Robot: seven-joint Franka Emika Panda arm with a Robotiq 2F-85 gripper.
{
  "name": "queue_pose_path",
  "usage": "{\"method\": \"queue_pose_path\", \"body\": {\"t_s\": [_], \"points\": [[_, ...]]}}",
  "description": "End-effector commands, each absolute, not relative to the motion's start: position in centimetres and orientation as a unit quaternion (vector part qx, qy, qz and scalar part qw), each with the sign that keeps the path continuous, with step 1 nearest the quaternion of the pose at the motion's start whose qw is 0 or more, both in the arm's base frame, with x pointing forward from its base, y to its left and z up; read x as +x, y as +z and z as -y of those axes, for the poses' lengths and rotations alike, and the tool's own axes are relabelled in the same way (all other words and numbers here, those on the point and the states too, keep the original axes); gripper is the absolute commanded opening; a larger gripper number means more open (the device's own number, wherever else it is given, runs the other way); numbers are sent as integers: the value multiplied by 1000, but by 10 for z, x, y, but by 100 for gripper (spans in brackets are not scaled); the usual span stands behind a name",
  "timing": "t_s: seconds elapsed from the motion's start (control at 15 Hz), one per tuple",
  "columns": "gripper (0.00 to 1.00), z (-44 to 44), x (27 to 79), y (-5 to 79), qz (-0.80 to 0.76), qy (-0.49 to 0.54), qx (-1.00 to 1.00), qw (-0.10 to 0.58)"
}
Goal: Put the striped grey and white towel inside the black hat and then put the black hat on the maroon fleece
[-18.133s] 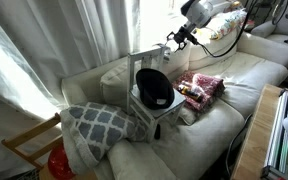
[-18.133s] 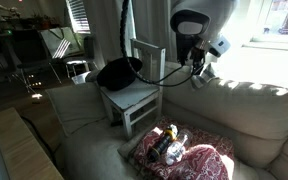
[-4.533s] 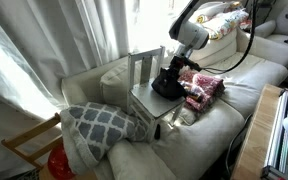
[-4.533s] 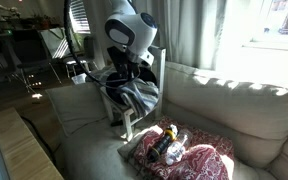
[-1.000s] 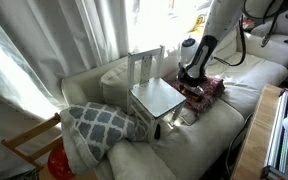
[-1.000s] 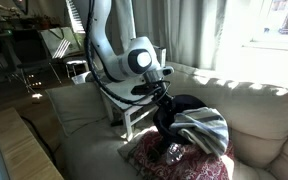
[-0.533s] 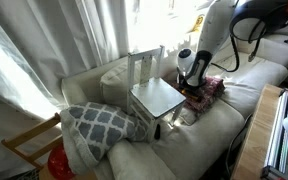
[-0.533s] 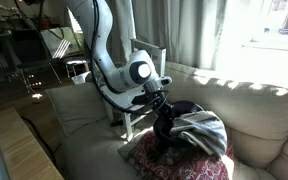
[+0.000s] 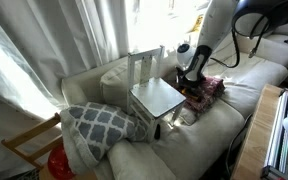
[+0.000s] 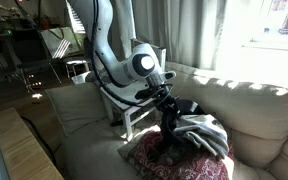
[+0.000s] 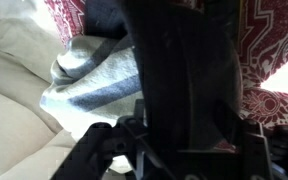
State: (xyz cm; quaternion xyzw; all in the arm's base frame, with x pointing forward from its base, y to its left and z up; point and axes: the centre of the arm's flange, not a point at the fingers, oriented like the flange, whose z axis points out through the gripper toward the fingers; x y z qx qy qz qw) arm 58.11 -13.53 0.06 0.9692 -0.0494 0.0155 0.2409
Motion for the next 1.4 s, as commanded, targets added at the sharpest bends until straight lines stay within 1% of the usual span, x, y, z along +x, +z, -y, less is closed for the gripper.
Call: {"method": "queue_pose_path", "body": {"t_s": [0.0, 0.27, 0.6, 0.93, 1.2, 1.33], "points": [[100, 133, 570, 24, 34, -30, 970, 238], [100, 133, 564, 44, 26, -58, 970, 233], [100, 154, 553, 98, 38, -50, 974, 218], [100, 200, 528, 171, 40, -13, 987, 156], [100, 240, 493, 234, 64, 27, 991, 118], [100, 256, 476, 259, 71, 53, 993, 81]]}}
